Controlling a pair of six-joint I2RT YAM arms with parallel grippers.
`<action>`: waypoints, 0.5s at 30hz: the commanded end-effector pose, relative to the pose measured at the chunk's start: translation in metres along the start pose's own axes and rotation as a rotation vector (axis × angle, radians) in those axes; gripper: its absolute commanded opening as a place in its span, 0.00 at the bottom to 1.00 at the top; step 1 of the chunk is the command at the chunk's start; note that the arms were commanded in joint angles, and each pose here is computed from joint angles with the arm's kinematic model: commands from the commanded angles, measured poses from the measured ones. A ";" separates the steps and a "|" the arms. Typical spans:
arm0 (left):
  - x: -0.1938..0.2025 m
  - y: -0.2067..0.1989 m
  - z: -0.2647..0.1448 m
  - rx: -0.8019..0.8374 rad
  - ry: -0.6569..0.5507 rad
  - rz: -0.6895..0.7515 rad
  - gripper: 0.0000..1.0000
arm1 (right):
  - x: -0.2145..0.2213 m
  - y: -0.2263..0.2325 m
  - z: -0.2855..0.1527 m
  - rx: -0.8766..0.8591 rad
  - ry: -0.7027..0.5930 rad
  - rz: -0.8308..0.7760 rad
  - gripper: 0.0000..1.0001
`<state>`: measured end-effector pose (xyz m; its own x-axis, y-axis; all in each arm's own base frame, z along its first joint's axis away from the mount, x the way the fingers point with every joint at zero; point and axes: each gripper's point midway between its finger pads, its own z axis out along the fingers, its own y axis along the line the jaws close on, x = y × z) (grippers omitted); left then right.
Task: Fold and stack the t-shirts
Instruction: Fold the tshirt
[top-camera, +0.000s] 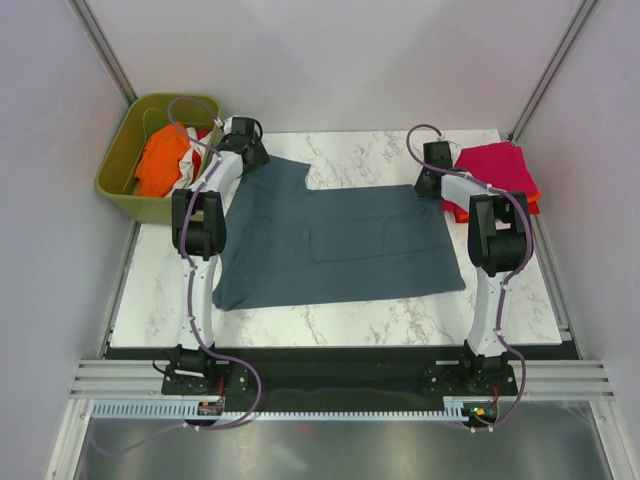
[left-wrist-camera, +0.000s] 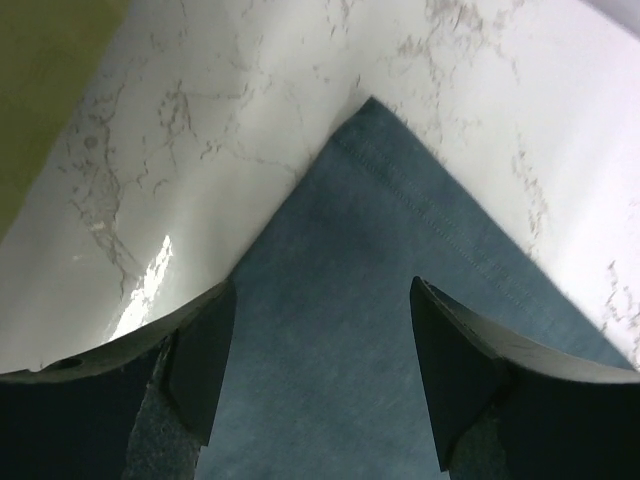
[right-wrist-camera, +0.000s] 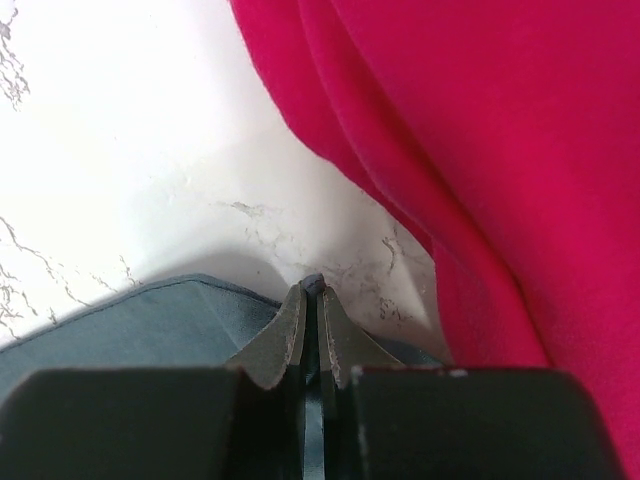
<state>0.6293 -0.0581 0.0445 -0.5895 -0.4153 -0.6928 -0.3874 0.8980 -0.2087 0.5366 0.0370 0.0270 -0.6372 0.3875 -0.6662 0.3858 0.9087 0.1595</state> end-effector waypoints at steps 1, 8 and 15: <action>0.008 0.003 -0.006 -0.041 0.005 0.088 0.79 | -0.022 0.012 -0.015 -0.050 -0.056 0.026 0.05; 0.018 -0.002 -0.007 -0.043 0.020 0.138 0.79 | -0.022 0.013 -0.016 -0.059 -0.056 0.035 0.05; 0.023 -0.002 -0.003 -0.039 0.059 0.136 0.70 | -0.022 0.012 -0.017 -0.069 -0.055 0.044 0.05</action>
<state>0.6144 -0.0723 0.0337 -0.6498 -0.3390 -0.6804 -0.3524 0.9274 -0.1256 0.5377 0.0421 0.0255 -0.6343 0.3990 -0.6622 0.3738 0.9080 0.1891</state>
